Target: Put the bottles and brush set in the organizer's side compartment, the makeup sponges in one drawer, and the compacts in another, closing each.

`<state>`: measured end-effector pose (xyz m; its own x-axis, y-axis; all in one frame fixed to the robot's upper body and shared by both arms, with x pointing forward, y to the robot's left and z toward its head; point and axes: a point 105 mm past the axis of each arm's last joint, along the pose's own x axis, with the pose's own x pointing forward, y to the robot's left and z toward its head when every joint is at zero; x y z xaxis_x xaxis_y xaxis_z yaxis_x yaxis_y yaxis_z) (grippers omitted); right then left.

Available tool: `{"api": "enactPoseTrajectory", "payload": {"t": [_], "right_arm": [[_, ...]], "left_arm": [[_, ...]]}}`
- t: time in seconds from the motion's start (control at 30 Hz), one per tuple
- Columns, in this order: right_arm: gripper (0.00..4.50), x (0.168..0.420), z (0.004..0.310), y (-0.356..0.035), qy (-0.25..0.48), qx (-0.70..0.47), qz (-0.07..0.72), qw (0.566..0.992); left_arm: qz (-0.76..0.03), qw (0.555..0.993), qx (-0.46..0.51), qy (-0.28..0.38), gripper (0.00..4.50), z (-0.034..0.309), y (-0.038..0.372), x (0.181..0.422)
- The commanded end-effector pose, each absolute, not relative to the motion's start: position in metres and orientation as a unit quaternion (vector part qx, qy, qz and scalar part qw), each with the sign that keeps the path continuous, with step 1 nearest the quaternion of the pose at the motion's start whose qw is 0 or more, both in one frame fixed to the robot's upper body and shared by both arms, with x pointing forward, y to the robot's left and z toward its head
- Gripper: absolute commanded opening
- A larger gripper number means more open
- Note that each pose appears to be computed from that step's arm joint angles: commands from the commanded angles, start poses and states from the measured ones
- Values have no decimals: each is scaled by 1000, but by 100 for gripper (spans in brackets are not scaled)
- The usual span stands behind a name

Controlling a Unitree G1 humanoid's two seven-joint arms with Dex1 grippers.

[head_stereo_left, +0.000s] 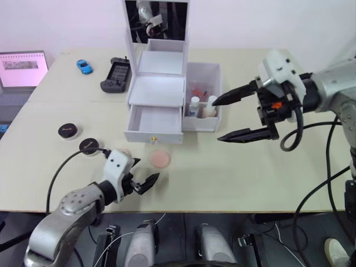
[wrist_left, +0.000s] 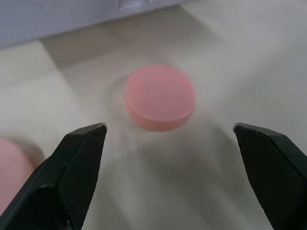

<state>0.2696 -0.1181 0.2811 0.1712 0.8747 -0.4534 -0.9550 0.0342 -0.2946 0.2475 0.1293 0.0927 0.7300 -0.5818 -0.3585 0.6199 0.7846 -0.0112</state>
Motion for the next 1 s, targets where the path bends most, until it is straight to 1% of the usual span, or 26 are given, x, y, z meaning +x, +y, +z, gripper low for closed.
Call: {"api": "enactPoseTrajectory", "payload": {"t": [0.03, 0.07, 0.2, 0.3, 0.63, 0.67, 0.7, 0.8, 0.87, 0.93, 1.0], "right_arm": [[450, 264, 296, -120, 50, -278, 624, 728], [450, 264, 297, -121, 48, -278, 620, 732], [450, 259, 302, -123, 45, -282, 608, 741], [450, 257, 302, -125, 49, -286, 597, 747], [450, 262, 303, -121, 52, -294, 580, 758], [450, 262, 303, -120, 52, -295, 579, 758], [450, 262, 303, -120, 52, -295, 578, 759], [450, 263, 304, -120, 50, -297, 575, 760], [450, 265, 305, -120, 47, -300, 572, 762], [450, 266, 306, -120, 44, -300, 570, 764], [450, 267, 305, -120, 43, -302, 569, 764]], "left_arm": [[-317, 928, 71, 182, 445, 94, 120, 255], [-311, 928, 83, 187, 445, 94, 119, 257], [-304, 931, 67, 188, 445, 103, 102, 264], [-294, 933, 68, 194, 445, 102, 92, 271], [-274, 934, 72, 218, 445, 95, 90, 275], [-274, 934, 72, 220, 393, 95, 90, 275], [-274, 933, 73, 221, 362, 94, 90, 276], [-269, 931, 89, 231, 210, 91, 91, 275], [-264, 929, 98, 240, 100, 89, 93, 275], [-257, 929, 108, 245, 5, 89, 96, 275], [-255, 929, 110, 244, 5, 90, 98, 274]]}}
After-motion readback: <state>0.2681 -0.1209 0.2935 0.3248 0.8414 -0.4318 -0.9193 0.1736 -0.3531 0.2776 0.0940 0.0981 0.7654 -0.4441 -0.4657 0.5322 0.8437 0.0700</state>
